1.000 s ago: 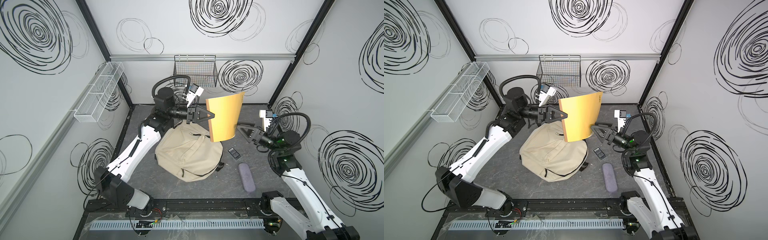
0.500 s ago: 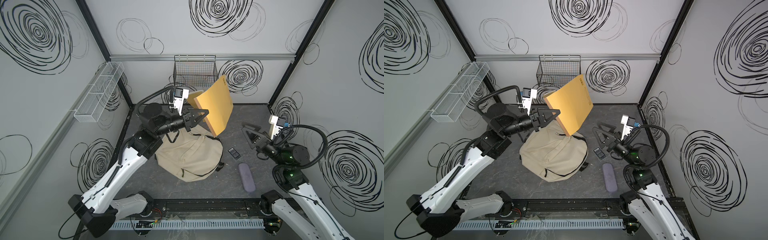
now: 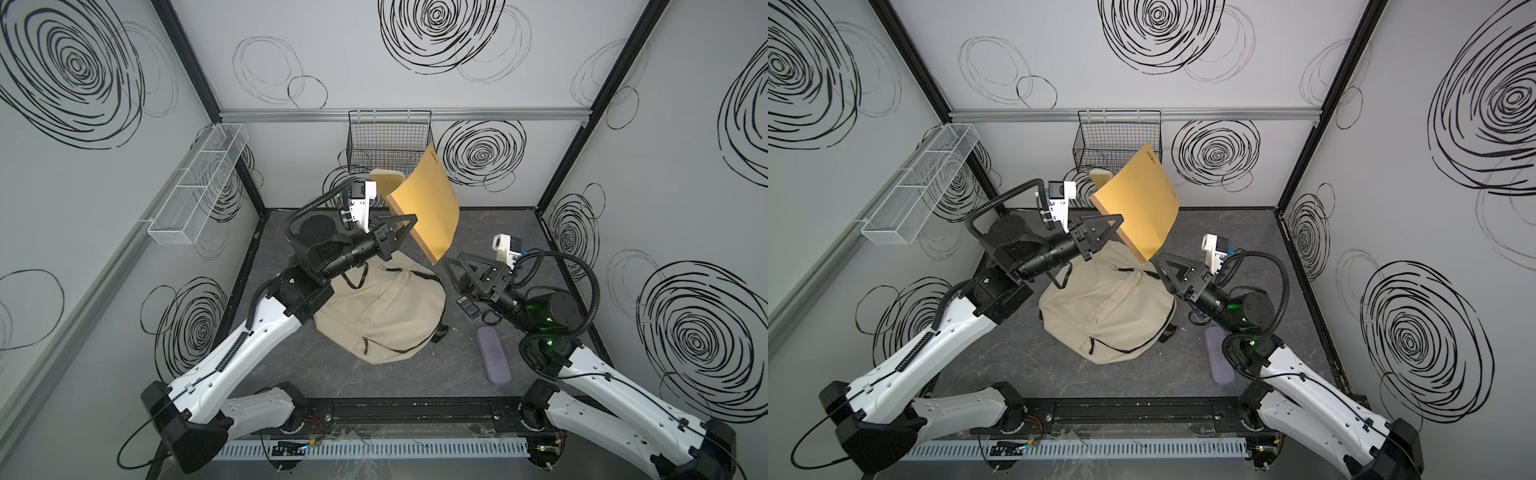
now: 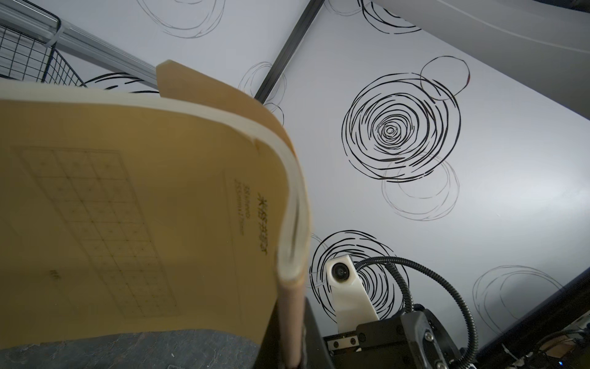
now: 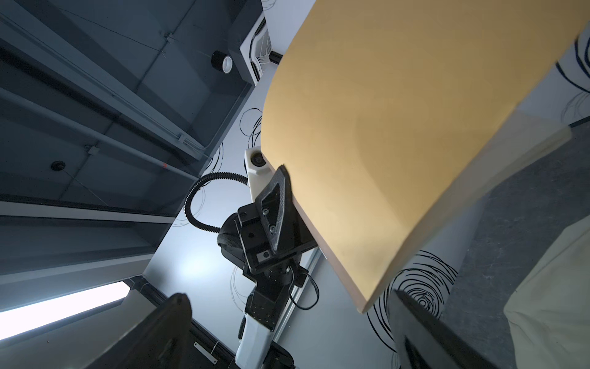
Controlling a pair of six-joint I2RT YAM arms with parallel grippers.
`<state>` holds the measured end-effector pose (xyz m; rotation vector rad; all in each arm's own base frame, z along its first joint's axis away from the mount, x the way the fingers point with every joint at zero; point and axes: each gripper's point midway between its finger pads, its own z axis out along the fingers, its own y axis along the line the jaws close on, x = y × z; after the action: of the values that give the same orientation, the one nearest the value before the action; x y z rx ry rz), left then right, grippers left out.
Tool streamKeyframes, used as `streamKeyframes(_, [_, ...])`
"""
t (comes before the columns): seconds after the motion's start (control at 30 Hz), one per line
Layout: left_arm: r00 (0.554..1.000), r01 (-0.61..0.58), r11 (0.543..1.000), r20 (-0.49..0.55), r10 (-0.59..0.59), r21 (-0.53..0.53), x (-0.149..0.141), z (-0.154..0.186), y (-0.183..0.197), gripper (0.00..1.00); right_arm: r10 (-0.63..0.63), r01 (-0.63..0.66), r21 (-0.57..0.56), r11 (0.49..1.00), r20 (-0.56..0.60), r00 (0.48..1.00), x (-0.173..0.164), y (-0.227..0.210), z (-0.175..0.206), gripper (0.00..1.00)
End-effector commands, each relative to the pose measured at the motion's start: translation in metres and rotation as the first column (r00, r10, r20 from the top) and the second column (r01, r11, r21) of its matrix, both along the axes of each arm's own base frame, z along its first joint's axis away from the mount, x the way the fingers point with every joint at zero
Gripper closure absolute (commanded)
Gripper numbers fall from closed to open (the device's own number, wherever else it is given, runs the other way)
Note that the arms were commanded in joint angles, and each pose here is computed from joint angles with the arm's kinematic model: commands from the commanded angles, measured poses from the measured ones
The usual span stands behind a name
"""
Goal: Pack books, pencil case, and school supplies into a backpack
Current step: Pick up the book from the middle-right of the table.
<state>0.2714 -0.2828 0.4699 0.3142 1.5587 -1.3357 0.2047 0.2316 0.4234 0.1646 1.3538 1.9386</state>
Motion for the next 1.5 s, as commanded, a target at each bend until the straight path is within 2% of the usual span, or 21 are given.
streamKeyframes(0.0, [0.994, 0.05, 0.991, 0.104, -0.037, -0.128, -0.023, 0.042, 0.007, 1.0, -0.045, 0.041, 0.108, 0.993, 0.03, 0.999, 0.005, -0.009, 0.029, 0.0])
streamKeyframes(0.2, [0.992, 0.091, 0.985, 0.104, -0.076, -0.146, -0.039, 0.044, 0.007, 1.0, -0.004, -0.017, 0.165, 0.986, 0.124, 0.992, 0.006, 0.003, 0.06, 0.0])
streamKeyframes(0.33, [0.989, 0.115, 0.98, 0.11, -0.098, -0.163, -0.051, 0.045, 0.013, 1.0, -0.063, 0.036, 0.186, 0.982, 0.142, 0.988, 0.01, -0.006, 0.07, 0.06])
streamKeyframes(0.53, [0.987, 0.12, 0.982, 0.126, -0.102, -0.144, -0.062, 0.044, 0.019, 1.0, -0.12, 0.089, 0.207, 0.974, 0.142, 0.983, 0.013, -0.026, 0.076, 0.19])
streamKeyframes(0.8, [0.972, 0.203, 0.968, 0.149, -0.181, -0.147, -0.076, 0.048, 0.01, 1.0, -0.086, 0.057, 0.232, 0.971, 0.118, 0.989, 0.016, -0.025, 0.078, 0.22])
streamKeyframes(0.9, [0.964, 0.24, 0.96, 0.151, -0.218, -0.147, -0.083, 0.049, 0.006, 1.0, -0.094, 0.066, 0.242, 0.968, 0.106, 0.99, 0.02, -0.028, 0.076, 0.27])
streamKeyframes(1.0, [0.96, 0.261, 0.955, 0.144, -0.241, -0.141, -0.089, 0.044, 0.003, 1.0, -0.116, 0.091, 0.243, 0.966, 0.093, 0.989, 0.024, -0.033, 0.075, 0.37])
streamKeyframes(1.1, [0.961, 0.261, 0.957, 0.128, -0.245, -0.13, -0.089, 0.035, 0.001, 1.0, -0.132, 0.107, 0.247, 0.963, 0.086, 0.988, 0.028, -0.04, 0.074, 0.55])
streamKeyframes(1.2, [0.97, 0.226, 0.97, 0.115, -0.216, -0.085, -0.083, 0.02, -0.001, 1.0, -0.142, 0.119, 0.244, 0.963, 0.082, 0.986, 0.031, -0.046, 0.074, 0.81])
streamKeyframes(1.27, [0.981, 0.162, 0.986, 0.109, -0.159, -0.025, -0.073, 0.007, 0.0, 0.99, -0.155, 0.133, 0.228, 0.964, 0.08, 0.985, 0.031, -0.051, 0.072, 0.99])
streamKeyframes(1.33, [0.992, 0.072, 0.996, 0.1, -0.076, 0.05, -0.06, -0.007, 0.005, 0.76, -0.18, 0.162, 0.195, 0.967, 0.077, 0.981, 0.032, -0.056, 0.07, 1.0])
streamKeyframes(1.37, [0.994, 0.016, 0.996, 0.103, -0.025, 0.087, -0.053, -0.014, 0.01, 0.68, -0.203, 0.189, 0.165, 0.968, 0.074, 0.976, 0.033, -0.06, 0.067, 1.0])
streamKeyframes(1.47, [0.984, -0.145, 0.967, 0.134, 0.118, 0.211, -0.035, -0.041, 0.028, 0.4, -0.33, 0.33, 0.013, 0.944, 0.054, 0.942, 0.038, -0.078, 0.054, 1.0])
